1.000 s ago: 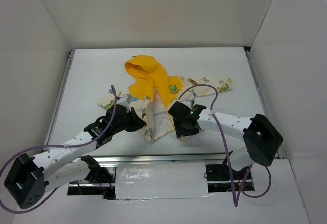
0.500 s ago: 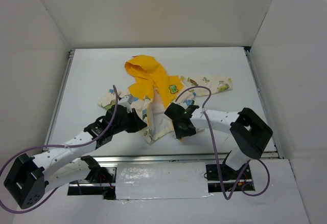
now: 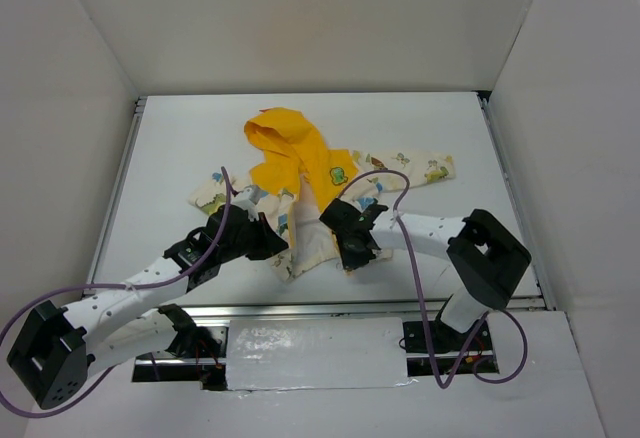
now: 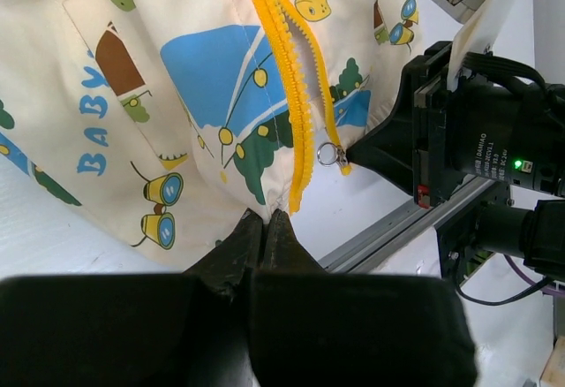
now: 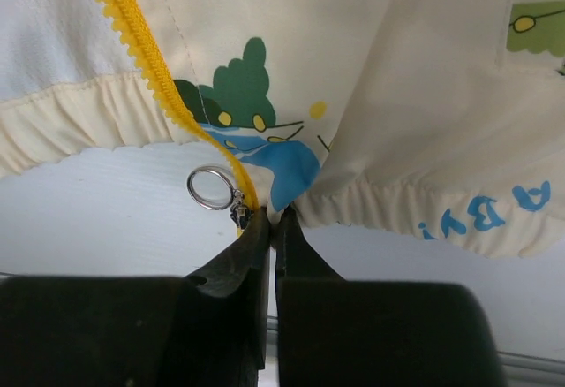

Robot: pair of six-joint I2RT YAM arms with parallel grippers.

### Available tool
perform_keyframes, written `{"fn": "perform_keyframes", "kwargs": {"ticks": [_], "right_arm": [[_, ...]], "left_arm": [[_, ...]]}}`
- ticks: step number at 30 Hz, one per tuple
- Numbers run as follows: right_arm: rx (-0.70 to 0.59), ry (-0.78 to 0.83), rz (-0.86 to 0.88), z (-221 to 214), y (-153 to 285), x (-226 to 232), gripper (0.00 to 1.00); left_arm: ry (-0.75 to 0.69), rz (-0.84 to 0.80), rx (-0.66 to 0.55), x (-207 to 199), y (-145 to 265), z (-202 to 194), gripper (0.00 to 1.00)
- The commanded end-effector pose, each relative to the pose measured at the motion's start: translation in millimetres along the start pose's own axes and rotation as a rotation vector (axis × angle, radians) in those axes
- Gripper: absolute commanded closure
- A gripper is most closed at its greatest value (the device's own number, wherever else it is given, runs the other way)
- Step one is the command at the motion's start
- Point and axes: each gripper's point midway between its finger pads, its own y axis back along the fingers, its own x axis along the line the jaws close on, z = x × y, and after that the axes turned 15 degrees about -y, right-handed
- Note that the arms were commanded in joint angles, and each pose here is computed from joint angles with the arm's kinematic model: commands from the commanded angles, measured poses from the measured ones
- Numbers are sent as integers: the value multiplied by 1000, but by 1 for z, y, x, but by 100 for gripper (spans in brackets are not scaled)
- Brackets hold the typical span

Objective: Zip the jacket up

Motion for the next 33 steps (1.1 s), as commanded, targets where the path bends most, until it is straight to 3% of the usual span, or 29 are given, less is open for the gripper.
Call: {"fn": "perform_keyframes", "kwargs": {"ticks": [1, 3, 6, 7, 8, 9, 11, 13, 14, 15, 17, 18, 20, 21, 23, 26, 29, 33], "right_arm": [[-19, -44, 80, 1, -4, 17, 100], [-82, -88, 253, 15, 24, 45, 100], [-275, -79, 673, 47, 93, 100, 100], [-330, -27, 782, 49, 113, 107, 100], [-474, 12, 916, 68, 160, 117, 100], [-410, 236, 1020, 32, 155, 121, 100], [-348, 370, 963, 23, 141, 121, 100], [-363, 404, 694, 45, 109, 108, 100], [-414, 407, 594, 62, 107, 104, 100], [-549, 350, 424, 91, 101, 90, 100], [-754, 198, 265, 125, 106, 71, 100], [-925, 97, 316, 150, 132, 79, 100], [-1076, 122, 357, 144, 145, 70, 100], [-1234, 7, 509, 157, 186, 79, 100], [-1265, -28, 585, 156, 194, 83, 100], [-1264, -43, 567, 156, 180, 90, 100], [-1306, -82, 781, 142, 206, 96, 100], [-1247, -76, 892, 122, 203, 91, 100]], "left_arm": [[-25, -18, -24, -2, 2, 4, 100], [-24, -27, -26, -4, 1, 6, 100], [-33, -51, -103, -14, 3, 29, 100], [-36, -53, -131, -16, 5, 38, 100], [-37, -50, -173, -19, 10, 50, 100], [-42, -48, -193, -20, 13, 57, 100], [-38, -1, -225, -17, 19, 71, 100], [-11, 84, -208, -5, 23, 73, 100], [2, 145, -222, 5, 24, 77, 100], [8, 165, -227, 8, 26, 78, 100], [24, 180, -256, 9, 32, 84, 100], [24, 188, -273, 11, 34, 87, 100], [31, 202, -290, 12, 38, 91, 100], [30, 217, -296, 14, 39, 93, 100], [15, 222, -296, 14, 41, 96, 100], [-14, 213, -291, 11, 41, 98, 100], [-66, 122, -314, -3, 41, 101, 100], [-117, 29, -398, -19, 51, 111, 100]]}}
